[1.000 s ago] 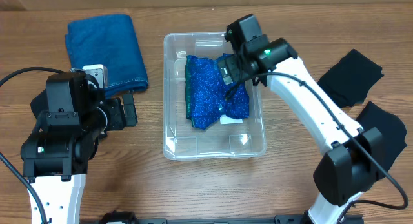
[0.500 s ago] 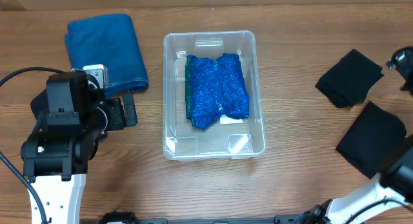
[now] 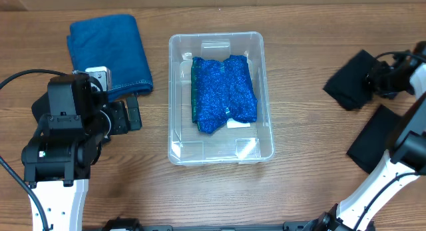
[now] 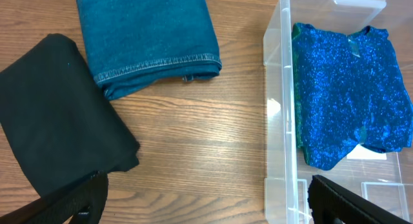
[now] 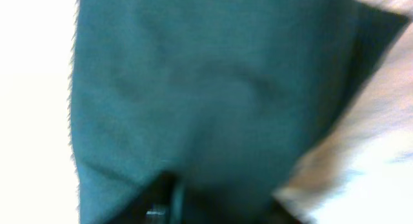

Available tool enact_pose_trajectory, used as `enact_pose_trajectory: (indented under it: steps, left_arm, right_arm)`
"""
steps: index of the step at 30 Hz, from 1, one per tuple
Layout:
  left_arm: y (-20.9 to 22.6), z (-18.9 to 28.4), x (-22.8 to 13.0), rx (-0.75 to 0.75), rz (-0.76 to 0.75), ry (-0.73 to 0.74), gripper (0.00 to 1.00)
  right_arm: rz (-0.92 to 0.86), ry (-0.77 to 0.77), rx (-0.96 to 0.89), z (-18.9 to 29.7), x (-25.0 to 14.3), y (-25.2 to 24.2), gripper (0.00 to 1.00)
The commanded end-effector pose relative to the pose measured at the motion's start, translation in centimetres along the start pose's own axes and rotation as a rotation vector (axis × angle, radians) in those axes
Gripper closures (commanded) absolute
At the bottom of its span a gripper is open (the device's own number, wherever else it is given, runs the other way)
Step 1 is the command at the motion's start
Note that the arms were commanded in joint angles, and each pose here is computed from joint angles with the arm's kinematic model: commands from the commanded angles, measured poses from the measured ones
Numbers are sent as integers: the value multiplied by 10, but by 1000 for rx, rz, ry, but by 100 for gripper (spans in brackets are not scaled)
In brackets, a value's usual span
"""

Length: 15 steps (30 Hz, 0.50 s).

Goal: Pack container
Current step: 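Grasp the upper black cloth on the right with the right gripper, then place the black cloth into the bin's left side and release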

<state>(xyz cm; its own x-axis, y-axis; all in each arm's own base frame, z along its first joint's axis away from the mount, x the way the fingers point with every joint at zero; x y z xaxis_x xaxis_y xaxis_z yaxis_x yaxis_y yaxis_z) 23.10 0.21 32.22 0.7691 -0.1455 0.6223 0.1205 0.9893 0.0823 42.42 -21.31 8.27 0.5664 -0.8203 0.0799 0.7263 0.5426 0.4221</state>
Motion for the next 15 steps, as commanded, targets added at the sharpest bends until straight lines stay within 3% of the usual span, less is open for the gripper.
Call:
enact_pose_trajectory:
  steps: [1, 5, 9, 12, 15]
  left_arm:
    - [-1, 5, 5, -4, 3, -23, 0]
    - [-1, 5, 5, -4, 2, -23, 0]
    - [-1, 5, 5, -3, 2, -22, 0]
    - [-1, 5, 5, -3, 2, -22, 0]
    - [-1, 5, 6, -3, 2, -23, 0]
  right_arm:
    - [18, 70, -6, -21, -15, 7, 96]
    - [38, 49, 52, 23, -8, 36, 96]
    - [253, -127, 225, 150, -29, 118, 96]
    - [506, -222, 339, 236, -102, 177, 96]
    - [732, -177, 459, 287, -206, 216, 96]
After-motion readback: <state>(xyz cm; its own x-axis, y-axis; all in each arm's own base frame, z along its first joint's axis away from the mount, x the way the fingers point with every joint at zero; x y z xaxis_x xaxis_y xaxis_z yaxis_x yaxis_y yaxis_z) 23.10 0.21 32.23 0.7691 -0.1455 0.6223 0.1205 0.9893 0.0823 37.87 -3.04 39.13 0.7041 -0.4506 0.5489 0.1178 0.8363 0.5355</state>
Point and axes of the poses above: each gripper's point midway between its finger pads, its own z axis back along the fingers, its own y axis along the line the jaws close on, x = y × z, the point moved 8 cm from there along z, back along the fingers, and after that the axes turned 15 degrees about -z, right-handed, at the moved point
